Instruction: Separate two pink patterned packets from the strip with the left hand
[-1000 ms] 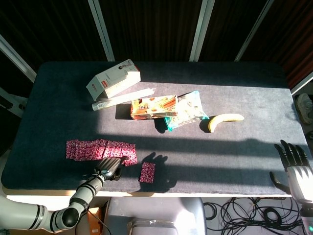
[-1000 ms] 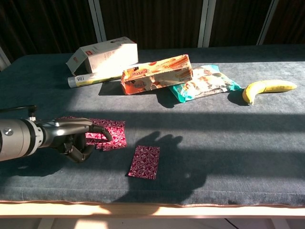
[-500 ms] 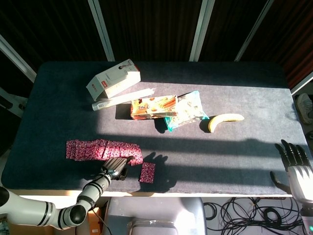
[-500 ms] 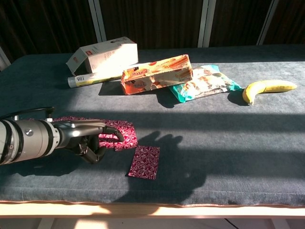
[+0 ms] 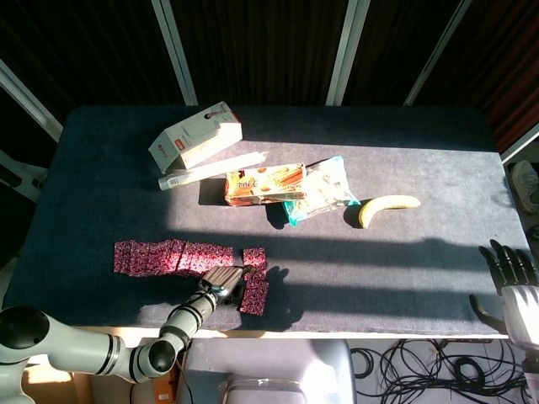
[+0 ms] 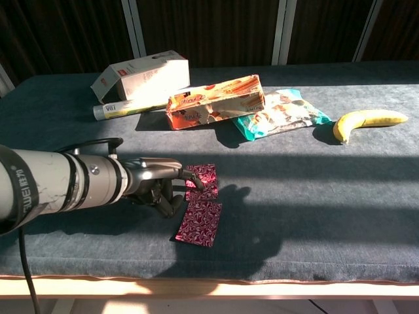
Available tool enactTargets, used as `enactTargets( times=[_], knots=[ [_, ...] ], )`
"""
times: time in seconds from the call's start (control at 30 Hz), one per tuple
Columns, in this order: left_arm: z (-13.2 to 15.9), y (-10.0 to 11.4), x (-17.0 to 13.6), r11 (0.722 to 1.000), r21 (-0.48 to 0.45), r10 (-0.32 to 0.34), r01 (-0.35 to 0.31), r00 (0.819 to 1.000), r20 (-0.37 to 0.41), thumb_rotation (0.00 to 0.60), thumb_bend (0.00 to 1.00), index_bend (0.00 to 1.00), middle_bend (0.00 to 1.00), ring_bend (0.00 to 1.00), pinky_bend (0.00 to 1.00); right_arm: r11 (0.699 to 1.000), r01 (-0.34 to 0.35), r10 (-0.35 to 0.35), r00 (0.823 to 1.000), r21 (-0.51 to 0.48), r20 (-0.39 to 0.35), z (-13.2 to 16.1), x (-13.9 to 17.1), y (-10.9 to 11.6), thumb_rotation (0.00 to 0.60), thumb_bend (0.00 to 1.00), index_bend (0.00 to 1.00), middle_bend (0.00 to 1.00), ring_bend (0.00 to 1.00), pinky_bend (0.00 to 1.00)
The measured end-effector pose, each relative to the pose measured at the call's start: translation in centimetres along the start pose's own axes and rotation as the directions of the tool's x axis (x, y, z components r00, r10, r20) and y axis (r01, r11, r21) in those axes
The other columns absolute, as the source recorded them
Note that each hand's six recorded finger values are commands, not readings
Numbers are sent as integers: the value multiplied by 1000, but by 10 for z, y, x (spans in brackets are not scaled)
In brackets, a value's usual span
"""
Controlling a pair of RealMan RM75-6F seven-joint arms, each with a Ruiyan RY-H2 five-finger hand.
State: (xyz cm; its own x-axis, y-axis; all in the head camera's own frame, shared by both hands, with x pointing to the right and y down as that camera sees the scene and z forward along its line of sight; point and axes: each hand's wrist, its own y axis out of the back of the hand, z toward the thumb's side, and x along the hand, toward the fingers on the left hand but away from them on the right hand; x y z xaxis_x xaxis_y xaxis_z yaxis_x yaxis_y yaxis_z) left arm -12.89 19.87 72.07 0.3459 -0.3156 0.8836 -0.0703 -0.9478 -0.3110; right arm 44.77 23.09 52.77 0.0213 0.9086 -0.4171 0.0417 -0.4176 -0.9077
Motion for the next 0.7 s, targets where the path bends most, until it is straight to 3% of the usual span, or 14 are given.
enactTargets(
  times=[0.33,0.47,0.53,0.6,0.63,0.67,0.7],
  knots=[
    [10,16,-1,998,-18,55,-55,998,16,600,831,130,1000,1000,1000,1000,2,-2,1000,2,2,-1,1,0,600,309,0,0,0,23],
    [12,24,-14,995,-14,103,-103,993,56,600,665,20,998,1000,1000,1000,3,-3,1000,3,-4,-1,3,1,600,309,0,0,0,23],
    [8,30,-26,991,-3,134,-134,988,83,600,588,0,897,963,995,1000,5,-5,1000,4,-4,-1,4,1,600,309,0,0,0,23],
    [1,36,-40,986,11,166,-168,981,102,600,533,0,609,722,874,1000,7,-7,1000,7,-6,-1,5,1,600,309,0,0,0,23],
    [-6,40,-49,981,22,189,-193,975,113,600,516,0,440,530,752,1000,7,-7,1000,8,-7,0,5,1,600,309,0,0,0,23],
    [-13,44,-57,976,32,209,-214,970,121,600,501,0,263,303,564,1000,6,-6,1000,11,-9,1,5,0,600,309,0,0,0,23],
    [-20,46,-65,970,44,230,-237,965,127,600,494,0,137,138,382,1000,5,-4,1000,13,-11,1,5,0,600,309,0,0,0,23]
  ],
)
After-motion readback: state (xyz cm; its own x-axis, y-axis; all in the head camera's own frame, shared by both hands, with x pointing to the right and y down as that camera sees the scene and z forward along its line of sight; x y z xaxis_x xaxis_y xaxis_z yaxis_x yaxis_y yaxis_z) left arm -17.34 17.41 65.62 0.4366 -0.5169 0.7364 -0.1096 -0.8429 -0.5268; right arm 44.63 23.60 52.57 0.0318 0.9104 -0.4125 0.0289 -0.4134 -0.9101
